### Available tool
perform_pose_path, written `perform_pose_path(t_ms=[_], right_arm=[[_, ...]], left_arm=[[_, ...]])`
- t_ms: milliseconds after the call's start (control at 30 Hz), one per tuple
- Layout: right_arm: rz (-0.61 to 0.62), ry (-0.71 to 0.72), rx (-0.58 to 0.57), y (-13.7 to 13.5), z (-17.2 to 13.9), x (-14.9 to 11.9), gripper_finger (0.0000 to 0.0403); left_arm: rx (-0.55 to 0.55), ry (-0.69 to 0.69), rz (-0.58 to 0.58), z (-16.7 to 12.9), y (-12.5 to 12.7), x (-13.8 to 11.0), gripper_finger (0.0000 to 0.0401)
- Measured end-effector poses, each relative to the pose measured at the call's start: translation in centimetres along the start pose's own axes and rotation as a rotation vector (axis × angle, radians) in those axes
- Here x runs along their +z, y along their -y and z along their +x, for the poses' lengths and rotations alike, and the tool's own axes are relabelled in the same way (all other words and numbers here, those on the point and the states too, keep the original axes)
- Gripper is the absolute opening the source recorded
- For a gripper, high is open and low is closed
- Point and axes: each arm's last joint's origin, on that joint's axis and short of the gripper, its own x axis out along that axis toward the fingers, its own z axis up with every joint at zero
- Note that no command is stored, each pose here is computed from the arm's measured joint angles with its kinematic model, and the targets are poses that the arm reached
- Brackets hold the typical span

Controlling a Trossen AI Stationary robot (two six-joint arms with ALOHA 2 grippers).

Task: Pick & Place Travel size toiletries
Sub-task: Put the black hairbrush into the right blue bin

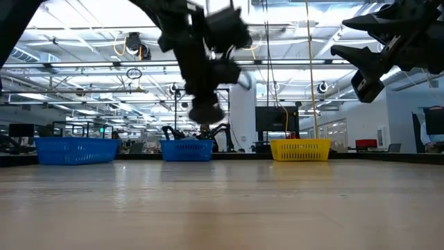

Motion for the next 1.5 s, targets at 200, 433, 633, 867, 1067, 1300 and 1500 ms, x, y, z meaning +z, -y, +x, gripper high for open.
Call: perform_pose_path(t_ms=[200,433,633,867,1067,1300,1500], right_arm=[[0.001,0.001,-0.001,0.0,0.0,0.0,0.0161],[-0.003,0.001,-0.001,0.0,0.0,0.0,0.0159],[0.003,-0.001,0.001,0.0,0.0,0.0,0.016],[0.004,-0.001,0.002,0.0,0.0,0.0,0.016],[0.003,-0.002,0.002,0.0,0.0,0.0,0.0159],[0.001,-0.002,0.002,0.0,0.0,0.0,0.0161],[-0.002,-0.013,-0.005,0.1,0.0,-0.1,0.0158]], left_arm=[[-0.063,-0.131,0.012,5.6,-3.1,-1.9,0.0011],[-0.073,-0.206,-0.056,9.0,-5.5,-3.5,0.0046],[-0.152,-0.187,-0.193,10.7,-6.7,-4.0,0.006],[-0.276,-0.136,-0.297,11.9,-7.5,-4.3,0.0085],[-0.265,-0.165,-0.299,12.6,-8.1,-5.0,0.0188],[-0.202,-0.282,-0.224,11.7,-9.2,-6.3,0.0269],[-0.237,-0.246,-0.285,9.5,-11.2,-6.2,0.0293]])
